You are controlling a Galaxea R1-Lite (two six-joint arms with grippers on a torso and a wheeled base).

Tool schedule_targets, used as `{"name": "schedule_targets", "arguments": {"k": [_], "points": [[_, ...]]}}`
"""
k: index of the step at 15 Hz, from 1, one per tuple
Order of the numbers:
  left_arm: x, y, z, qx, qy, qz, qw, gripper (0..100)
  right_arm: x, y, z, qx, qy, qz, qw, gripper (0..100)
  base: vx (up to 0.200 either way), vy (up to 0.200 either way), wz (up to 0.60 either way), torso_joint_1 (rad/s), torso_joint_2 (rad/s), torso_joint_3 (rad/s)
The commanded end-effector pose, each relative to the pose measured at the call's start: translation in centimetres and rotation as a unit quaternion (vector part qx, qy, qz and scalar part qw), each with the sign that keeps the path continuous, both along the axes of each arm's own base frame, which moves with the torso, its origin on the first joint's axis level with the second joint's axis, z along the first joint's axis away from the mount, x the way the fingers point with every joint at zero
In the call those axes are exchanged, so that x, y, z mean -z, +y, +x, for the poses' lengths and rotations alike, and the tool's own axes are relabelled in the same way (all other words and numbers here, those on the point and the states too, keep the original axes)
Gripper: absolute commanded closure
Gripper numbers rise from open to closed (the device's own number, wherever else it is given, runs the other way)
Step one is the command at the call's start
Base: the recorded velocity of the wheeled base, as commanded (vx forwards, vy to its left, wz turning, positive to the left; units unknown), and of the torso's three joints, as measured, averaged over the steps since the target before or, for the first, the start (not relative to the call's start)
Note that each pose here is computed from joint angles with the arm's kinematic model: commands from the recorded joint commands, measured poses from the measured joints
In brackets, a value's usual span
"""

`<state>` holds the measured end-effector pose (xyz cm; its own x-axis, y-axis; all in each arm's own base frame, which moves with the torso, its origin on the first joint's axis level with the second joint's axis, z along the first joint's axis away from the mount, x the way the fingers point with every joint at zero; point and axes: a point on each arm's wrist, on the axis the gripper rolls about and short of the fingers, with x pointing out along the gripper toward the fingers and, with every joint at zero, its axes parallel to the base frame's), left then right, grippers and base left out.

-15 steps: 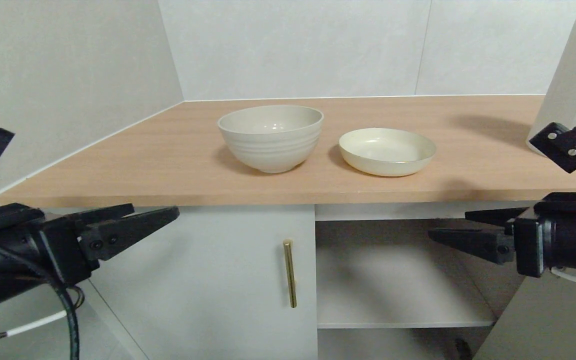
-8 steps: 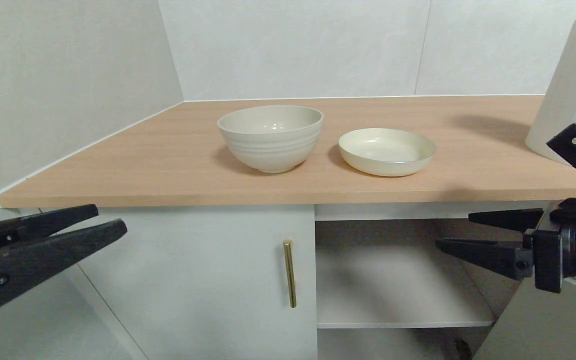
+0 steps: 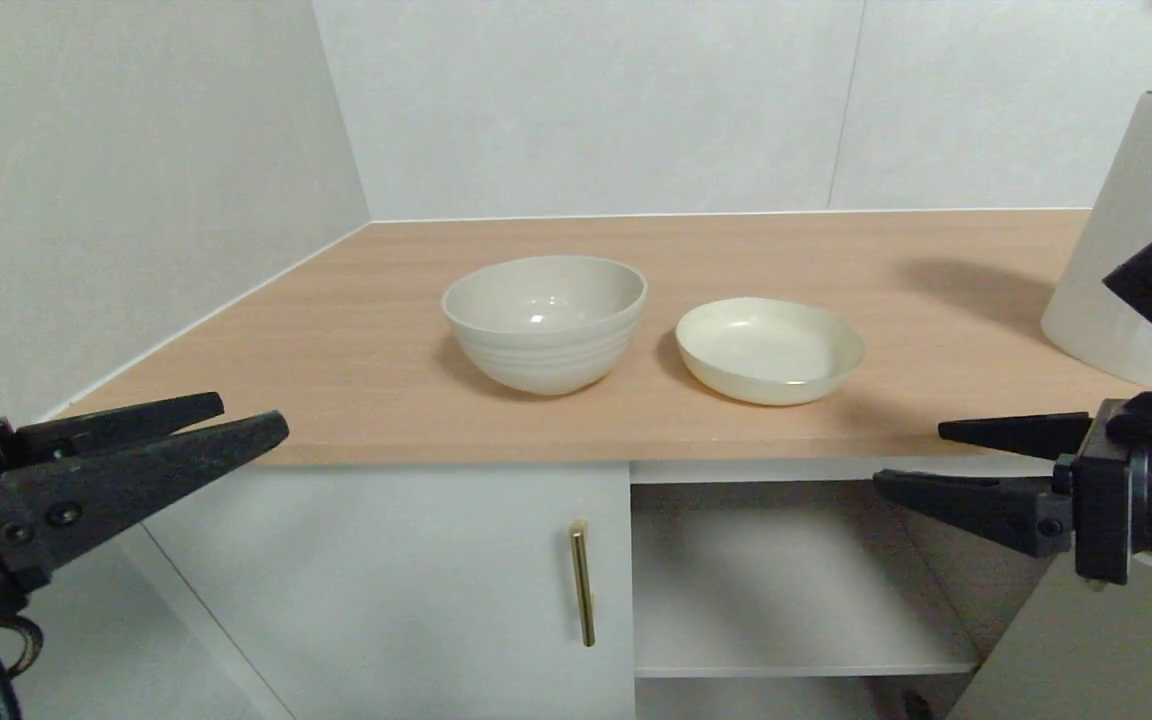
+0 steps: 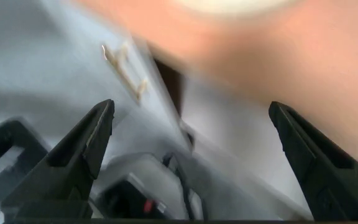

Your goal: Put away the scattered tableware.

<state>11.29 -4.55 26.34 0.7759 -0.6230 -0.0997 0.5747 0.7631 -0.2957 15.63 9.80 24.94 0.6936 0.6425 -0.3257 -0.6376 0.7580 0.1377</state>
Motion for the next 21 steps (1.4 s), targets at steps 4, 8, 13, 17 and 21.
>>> {"name": "schedule_targets", "arguments": {"k": [4,8,13,17,21], "points": [[0.6,-0.5,1.4,0.0,0.025,0.008,0.9996,0,0.0,0.0,-0.1,0.0,0.002,-0.001,1.0,0,0.0,0.0,0.0,0.171,-0.5,-0.287],[1.0,-1.0,3.0,-0.004,0.047,0.016,0.9988,0,0.5,0.2,0.4,-0.003,0.012,-0.006,1.0,0,0.0,0.0,0.0,0.188,-0.46,-0.279],[1.0,-2.0,6.3,-0.019,0.072,0.029,0.9968,0,1.8,1.0,2.3,-0.002,0.024,-0.027,0.999,0,0.0,0.0,0.0,0.15,-0.34,-0.2],[3.0,-3.1,8.8,-0.011,0.123,0.048,0.9912,0,1.8,1.7,4.1,0.015,0.035,-0.024,0.999,0,0.0,0.0,0.0,0.008,-0.02,-0.012],[2.6,-3.8,10.5,-0.042,0.183,-0.01,0.9821,0,2.0,2.7,6.2,0.083,0.073,-0.012,0.994,0,0.0,0.0,0.0,0.0,0.0,0.0]]}}
